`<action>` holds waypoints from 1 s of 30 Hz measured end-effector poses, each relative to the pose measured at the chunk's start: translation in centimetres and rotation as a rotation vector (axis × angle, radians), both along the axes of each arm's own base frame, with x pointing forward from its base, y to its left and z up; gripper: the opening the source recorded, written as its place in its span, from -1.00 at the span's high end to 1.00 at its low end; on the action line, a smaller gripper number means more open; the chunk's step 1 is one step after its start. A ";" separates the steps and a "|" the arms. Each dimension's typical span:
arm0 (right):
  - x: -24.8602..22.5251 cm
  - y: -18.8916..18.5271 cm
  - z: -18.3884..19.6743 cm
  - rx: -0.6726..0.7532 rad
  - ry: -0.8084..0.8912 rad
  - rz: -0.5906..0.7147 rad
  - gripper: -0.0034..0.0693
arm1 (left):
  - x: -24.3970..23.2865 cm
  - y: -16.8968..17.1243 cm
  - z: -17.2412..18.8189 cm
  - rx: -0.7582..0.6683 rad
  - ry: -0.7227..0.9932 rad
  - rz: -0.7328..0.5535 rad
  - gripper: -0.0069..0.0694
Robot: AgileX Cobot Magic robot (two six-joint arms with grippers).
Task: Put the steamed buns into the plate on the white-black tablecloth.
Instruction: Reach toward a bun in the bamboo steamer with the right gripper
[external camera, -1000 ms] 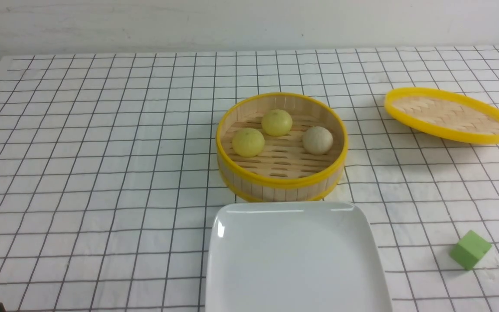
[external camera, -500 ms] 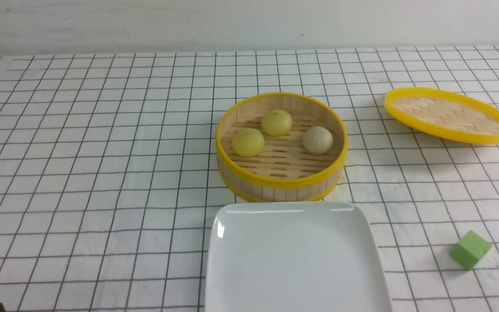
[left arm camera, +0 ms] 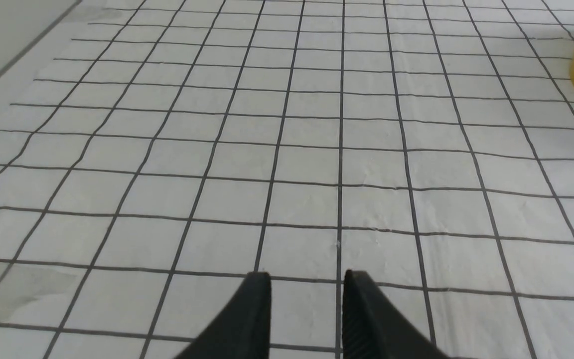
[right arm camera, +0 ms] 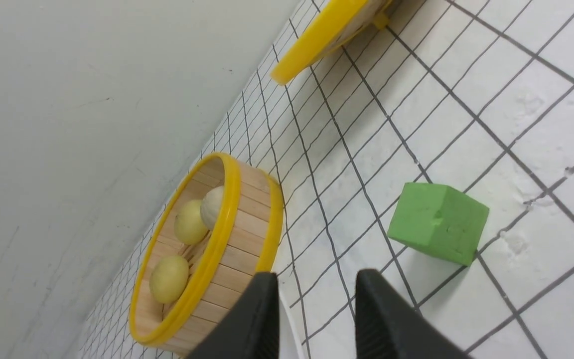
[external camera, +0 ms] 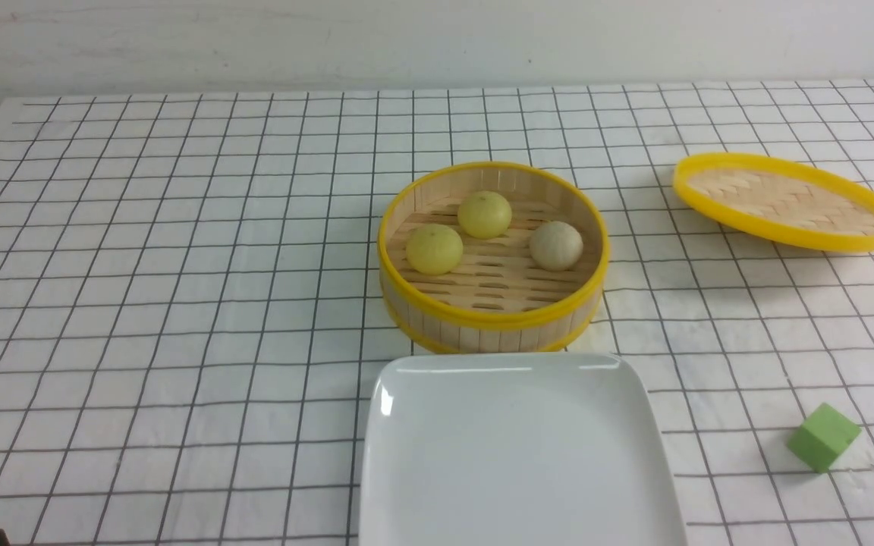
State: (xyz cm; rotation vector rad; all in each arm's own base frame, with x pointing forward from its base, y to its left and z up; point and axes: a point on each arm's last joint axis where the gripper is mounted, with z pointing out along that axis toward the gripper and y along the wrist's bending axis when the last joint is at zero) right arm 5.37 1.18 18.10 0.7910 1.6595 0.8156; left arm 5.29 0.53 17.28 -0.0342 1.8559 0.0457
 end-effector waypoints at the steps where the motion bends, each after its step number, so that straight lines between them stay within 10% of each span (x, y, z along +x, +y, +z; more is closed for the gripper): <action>1: 0.0 0.0 0.0 -0.019 -0.001 0.004 0.25 | 0.0 0.0 0.0 0.000 -0.004 -0.001 0.19; 4: -0.2 0.1 1.2 -0.104 -0.030 0.033 0.29 | 0.1 -0.3 0.2 -0.128 -0.032 0.004 0.19; 11: -1.1 0.9 7.0 -0.281 0.017 0.165 0.92 | 0.2 -1.6 1.2 -1.199 -0.083 0.106 0.19; 15: -0.9 1.1 9.5 -0.385 0.218 0.271 0.94 | 0.3 -1.6 1.8 -1.461 -0.113 0.128 0.19; 22: 1.7 0.9 11.3 -0.520 0.506 0.423 0.93 | -0.1 -1.5 4.6 -1.261 -0.204 0.036 0.38; 30: 4.7 3.7 12.1 -0.567 0.302 0.830 0.91 | 0.5 -2.3 13.3 -0.787 -0.052 -0.069 0.81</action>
